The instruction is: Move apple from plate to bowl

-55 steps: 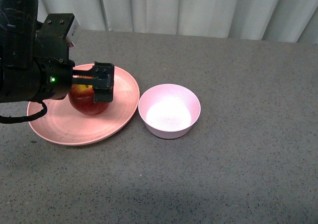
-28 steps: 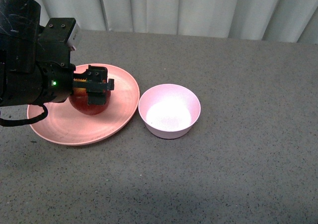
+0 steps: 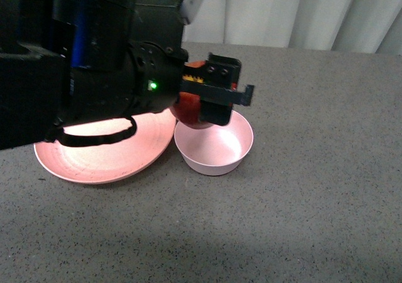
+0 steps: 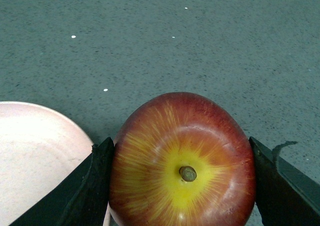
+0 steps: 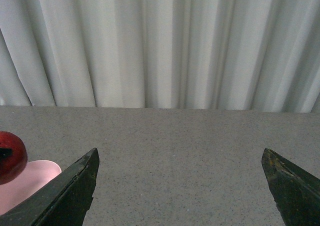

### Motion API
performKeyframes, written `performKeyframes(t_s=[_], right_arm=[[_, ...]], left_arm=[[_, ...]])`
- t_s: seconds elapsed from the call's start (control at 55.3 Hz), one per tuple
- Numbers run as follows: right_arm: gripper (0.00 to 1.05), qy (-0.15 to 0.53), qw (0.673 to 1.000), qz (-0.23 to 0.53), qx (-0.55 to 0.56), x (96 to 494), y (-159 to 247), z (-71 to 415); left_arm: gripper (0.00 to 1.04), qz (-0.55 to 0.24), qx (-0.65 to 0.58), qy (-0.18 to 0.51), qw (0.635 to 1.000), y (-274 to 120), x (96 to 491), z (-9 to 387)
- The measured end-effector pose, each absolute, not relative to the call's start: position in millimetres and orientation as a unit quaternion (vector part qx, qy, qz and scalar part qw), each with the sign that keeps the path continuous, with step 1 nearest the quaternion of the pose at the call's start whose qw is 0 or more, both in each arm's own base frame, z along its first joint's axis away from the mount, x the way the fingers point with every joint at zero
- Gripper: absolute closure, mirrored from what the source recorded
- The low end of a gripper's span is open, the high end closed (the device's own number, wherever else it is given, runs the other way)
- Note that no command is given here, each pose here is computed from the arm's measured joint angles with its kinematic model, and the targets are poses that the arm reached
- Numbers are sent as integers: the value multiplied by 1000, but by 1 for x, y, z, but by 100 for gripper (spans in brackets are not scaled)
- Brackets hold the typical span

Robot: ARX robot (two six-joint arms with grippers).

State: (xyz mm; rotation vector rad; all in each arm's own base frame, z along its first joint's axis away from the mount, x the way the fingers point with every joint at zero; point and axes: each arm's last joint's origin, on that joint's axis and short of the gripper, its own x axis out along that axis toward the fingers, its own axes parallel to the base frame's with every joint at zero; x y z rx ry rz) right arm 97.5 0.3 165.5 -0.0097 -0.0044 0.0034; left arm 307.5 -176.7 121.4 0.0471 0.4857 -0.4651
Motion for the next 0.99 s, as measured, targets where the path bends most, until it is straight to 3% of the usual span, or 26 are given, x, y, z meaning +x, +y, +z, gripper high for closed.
performKeyframes(t_s=[0.361,0.994], right_arm=[[9,-2,1000,2,-5,98,0,166],[9,-2,1000,2,-5,98,0,166]], left_arm=[[36,-245,41,258,934,-203,314,92],[36,-233,61,283,928,-199,324,58]])
